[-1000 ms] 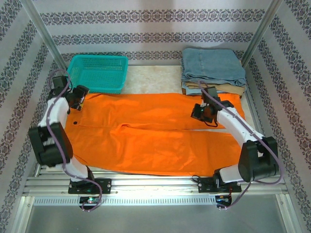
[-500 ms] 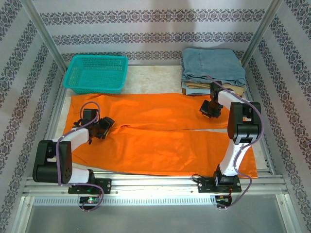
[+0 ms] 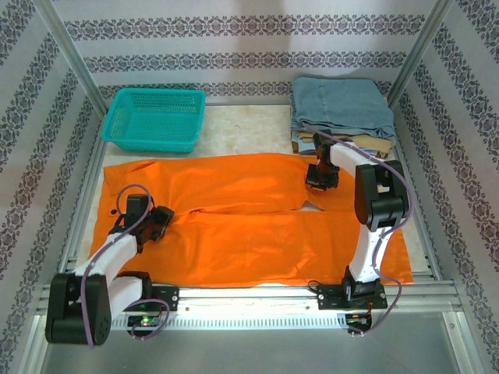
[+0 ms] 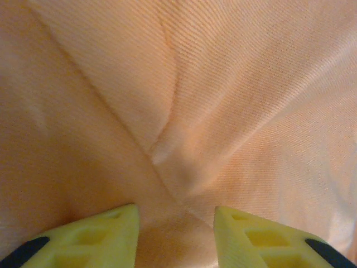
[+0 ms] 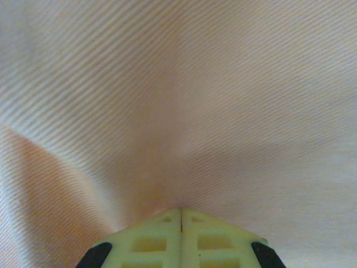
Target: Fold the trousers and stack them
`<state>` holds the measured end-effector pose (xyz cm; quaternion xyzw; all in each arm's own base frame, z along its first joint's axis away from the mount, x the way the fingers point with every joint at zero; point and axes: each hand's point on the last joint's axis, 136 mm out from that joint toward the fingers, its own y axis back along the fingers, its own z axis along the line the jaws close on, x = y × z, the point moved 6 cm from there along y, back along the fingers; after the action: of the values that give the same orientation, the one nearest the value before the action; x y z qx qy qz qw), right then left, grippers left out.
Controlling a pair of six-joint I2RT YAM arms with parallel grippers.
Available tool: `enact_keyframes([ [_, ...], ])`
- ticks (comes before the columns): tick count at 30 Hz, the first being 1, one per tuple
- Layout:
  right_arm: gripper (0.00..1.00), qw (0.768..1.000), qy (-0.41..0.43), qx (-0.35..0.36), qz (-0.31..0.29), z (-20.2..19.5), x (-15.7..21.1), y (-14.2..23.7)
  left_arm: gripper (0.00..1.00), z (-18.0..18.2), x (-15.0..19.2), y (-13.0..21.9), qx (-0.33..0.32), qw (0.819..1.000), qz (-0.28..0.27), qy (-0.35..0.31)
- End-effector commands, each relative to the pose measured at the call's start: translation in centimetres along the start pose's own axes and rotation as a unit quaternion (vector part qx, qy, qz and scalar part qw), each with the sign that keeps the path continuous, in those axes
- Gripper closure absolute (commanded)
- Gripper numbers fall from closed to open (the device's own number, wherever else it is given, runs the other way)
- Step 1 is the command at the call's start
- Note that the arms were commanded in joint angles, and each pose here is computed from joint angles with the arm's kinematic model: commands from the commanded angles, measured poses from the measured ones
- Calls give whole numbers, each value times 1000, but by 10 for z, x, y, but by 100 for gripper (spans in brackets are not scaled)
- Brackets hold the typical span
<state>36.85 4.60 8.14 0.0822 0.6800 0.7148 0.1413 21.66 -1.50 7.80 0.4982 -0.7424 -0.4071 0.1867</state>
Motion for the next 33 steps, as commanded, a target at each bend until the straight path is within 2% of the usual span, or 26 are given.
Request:
enact_keyframes([
  [1, 99, 999, -8, 31, -8, -20, -8, 16, 56, 14, -1, 10, -53, 999, -10, 5],
  [9, 100, 997, -65, 37, -2, -59, -13, 11, 55, -26, -6, 11, 1, 999, 24, -26],
  [12, 100, 996, -71, 53, 26, -72, -15, 0, 54, -36, -9, 11, 12, 999, 26, -34],
  [17, 100, 992, -94, 63, 59, -96, -22, -13, 53, -42, -10, 5, 27, 999, 28, -30],
  [24, 100, 990, -84, 64, 94, -105, -40, -10, 53, -53, -12, -3, 41, 997, 47, -35],
  [30, 100, 988, -107, 82, 81, -126, -54, -8, 52, -69, -16, -11, 56, 995, 64, -52],
  [33, 100, 989, -109, 91, 51, -123, -57, 8, 52, -81, -18, -12, 71, 992, 77, -74],
])
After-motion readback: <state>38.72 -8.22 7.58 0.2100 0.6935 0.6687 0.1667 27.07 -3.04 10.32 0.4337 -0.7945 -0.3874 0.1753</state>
